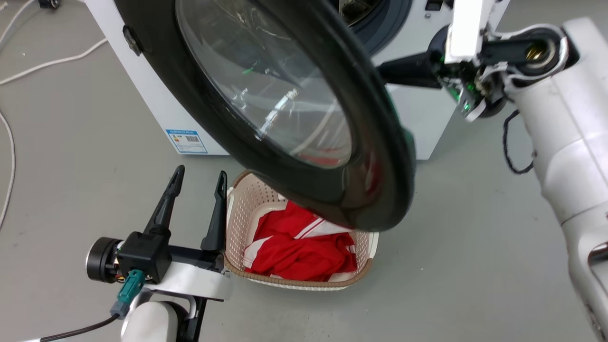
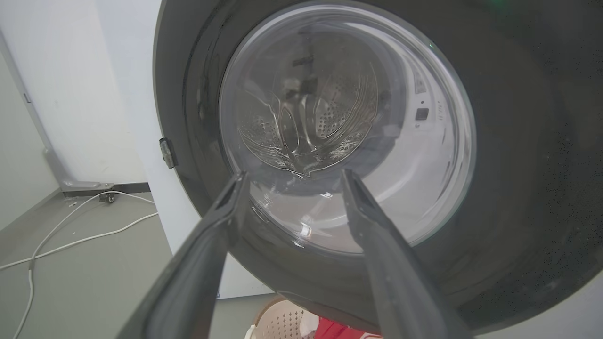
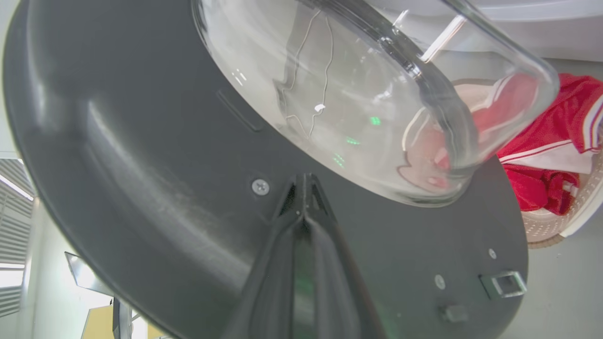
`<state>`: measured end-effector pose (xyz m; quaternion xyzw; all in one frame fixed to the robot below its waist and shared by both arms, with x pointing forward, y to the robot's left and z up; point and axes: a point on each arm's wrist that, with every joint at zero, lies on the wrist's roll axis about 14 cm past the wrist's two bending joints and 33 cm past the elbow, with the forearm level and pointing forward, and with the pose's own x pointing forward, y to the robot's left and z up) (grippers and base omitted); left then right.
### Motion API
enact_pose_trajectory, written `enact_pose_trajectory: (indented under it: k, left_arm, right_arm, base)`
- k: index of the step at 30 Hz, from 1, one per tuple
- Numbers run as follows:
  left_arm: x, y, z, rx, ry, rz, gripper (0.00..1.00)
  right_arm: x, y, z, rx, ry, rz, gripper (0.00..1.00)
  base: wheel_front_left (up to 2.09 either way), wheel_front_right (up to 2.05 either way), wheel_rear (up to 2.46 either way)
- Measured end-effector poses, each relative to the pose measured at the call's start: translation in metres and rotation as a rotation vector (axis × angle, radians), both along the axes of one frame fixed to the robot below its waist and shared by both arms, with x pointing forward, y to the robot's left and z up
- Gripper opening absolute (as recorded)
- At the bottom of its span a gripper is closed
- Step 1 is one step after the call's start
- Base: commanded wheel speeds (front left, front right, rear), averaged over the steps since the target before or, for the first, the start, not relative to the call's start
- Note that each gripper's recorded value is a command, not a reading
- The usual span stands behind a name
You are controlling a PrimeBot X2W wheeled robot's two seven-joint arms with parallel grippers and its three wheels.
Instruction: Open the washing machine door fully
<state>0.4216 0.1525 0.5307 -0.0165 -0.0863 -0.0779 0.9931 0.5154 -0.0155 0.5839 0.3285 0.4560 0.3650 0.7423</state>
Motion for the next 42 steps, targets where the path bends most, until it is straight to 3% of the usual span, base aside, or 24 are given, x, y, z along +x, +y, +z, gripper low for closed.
enact_pose_trajectory:
  k: [12,23,26,29,37,42]
  left_arm:
    - [-0.022,-0.006,0.004,-0.001,-0.001,-0.016,1.00]
    - [-0.030,-0.007,0.007,-0.010,-0.007,-0.012,1.00]
    - [-0.030,-0.007,0.008,-0.012,-0.010,-0.011,1.00]
    - [-0.029,-0.007,0.010,-0.013,-0.014,-0.005,1.00]
    - [-0.033,-0.003,0.009,-0.020,-0.010,0.011,1.00]
    - [-0.032,-0.003,0.008,-0.021,-0.009,0.015,1.00]
  right_arm:
    - [-0.062,0.038,-0.004,0.075,0.030,0.181,0.00]
    - [-0.098,0.058,-0.010,0.178,0.035,0.233,0.00]
    - [-0.093,0.056,-0.005,0.231,0.000,0.165,0.00]
    - [-0.075,0.041,0.010,0.318,-0.091,0.007,0.00]
    - [-0.059,-0.035,0.027,0.475,-0.238,-0.355,0.00]
    - [-0.069,-0.086,0.008,0.508,-0.264,-0.571,0.00]
  base:
    - [0.00,0.00,0.00]
    - [0.00,0.00,0.00]
    - [0.00,0.00,0.00]
    - [0.00,0.00,0.00]
    - [0.00,0.00,0.00]
    - [0.00,0.00,0.00]
